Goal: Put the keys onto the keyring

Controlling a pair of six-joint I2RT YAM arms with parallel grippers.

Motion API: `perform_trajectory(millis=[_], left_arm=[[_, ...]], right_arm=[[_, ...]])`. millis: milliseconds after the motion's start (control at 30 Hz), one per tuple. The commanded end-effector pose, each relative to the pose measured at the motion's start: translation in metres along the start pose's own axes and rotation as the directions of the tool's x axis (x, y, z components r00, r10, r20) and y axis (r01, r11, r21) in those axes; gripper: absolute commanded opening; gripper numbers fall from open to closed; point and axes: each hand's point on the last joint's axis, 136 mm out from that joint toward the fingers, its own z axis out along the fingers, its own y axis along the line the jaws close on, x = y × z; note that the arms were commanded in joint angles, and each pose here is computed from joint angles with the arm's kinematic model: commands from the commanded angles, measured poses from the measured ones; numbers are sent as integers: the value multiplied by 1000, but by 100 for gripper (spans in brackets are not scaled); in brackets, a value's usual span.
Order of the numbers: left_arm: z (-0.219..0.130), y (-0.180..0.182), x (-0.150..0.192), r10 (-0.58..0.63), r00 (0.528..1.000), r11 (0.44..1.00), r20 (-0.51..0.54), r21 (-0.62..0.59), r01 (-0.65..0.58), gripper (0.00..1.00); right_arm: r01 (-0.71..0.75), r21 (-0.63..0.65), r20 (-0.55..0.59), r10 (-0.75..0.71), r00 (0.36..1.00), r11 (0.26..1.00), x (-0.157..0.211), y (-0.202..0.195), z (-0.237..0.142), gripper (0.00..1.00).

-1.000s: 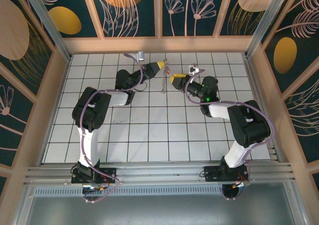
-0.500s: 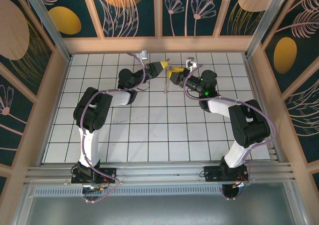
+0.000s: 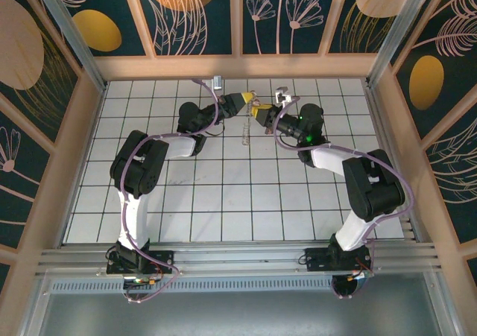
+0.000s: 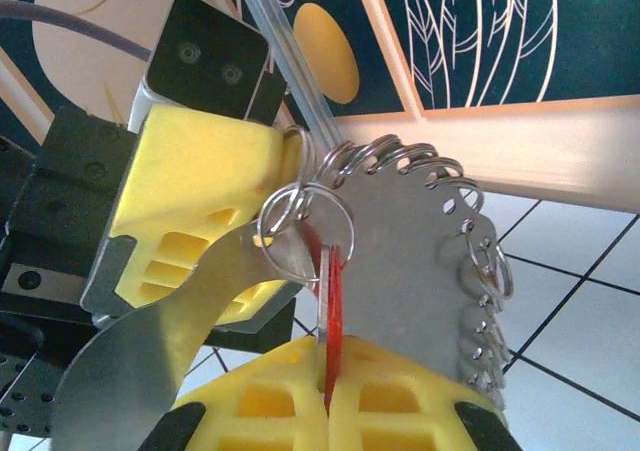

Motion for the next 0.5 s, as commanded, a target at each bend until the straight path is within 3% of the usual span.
perform_trajectory(millis=[0, 467], left_arm=[[8, -35, -13, 96, 995, 992, 19, 81, -97, 0], [9, -38, -12, 110, 994, 990, 21, 84, -111, 0]], right_arm=[[68, -56, 16, -67, 998, 996, -15, 24, -2, 0], [56, -95, -72, -63, 995, 994, 6, 31, 14, 0]])
